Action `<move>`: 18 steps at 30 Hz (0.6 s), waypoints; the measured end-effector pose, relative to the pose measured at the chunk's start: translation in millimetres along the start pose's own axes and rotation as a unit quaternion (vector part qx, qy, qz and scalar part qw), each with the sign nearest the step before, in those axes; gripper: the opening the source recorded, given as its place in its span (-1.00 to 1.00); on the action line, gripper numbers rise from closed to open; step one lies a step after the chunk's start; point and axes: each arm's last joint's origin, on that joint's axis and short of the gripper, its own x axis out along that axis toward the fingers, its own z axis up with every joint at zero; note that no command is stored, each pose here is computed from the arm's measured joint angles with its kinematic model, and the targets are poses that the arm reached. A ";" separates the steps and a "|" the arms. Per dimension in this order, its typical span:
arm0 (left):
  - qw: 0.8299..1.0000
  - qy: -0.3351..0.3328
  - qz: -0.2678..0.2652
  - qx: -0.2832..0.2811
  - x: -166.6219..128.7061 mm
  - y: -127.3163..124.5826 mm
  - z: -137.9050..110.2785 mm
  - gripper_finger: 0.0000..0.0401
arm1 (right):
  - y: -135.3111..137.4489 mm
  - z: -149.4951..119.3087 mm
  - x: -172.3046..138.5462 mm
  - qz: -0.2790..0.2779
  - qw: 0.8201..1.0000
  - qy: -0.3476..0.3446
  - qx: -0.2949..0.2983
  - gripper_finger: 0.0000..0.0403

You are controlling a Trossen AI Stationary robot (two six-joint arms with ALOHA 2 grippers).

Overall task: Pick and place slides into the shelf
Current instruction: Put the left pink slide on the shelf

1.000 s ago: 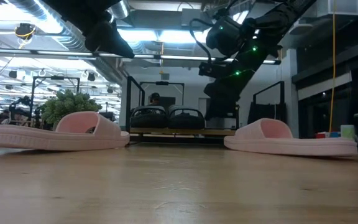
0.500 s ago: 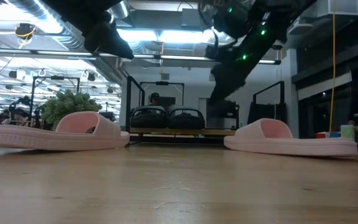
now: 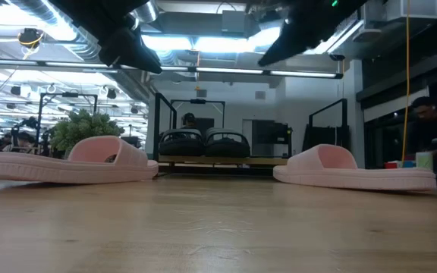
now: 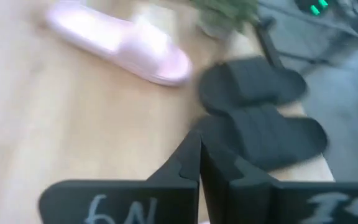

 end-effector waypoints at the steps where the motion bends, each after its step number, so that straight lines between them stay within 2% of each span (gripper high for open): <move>1: 1.000 -0.001 -0.001 0.000 0.0 0.0 0.1 -0.23 | 7.7 1.4 -4.2 0.011 1.000 -0.005 -0.015 -0.97; 3: 1.000 -0.001 -0.001 -0.001 0.0 0.0 0.2 -0.23 | 24.2 3.3 -11.0 0.022 0.999 -0.013 -0.037 -0.98; 7: 1.000 -0.001 -0.001 -0.001 0.0 0.0 0.2 -0.23 | 55.1 -0.2 -23.0 -0.001 0.997 -0.018 -0.069 -0.98; 12: 1.000 -0.001 -0.001 -0.002 0.0 0.0 0.2 -0.23 | 80.2 -16.1 -28.3 0.007 0.998 -0.032 -0.044 -0.98; 18: 1.000 -0.001 -0.001 -0.019 0.0 0.0 0.2 -0.23 | 94.6 -39.8 -24.9 0.023 0.999 -0.044 -0.012 -0.97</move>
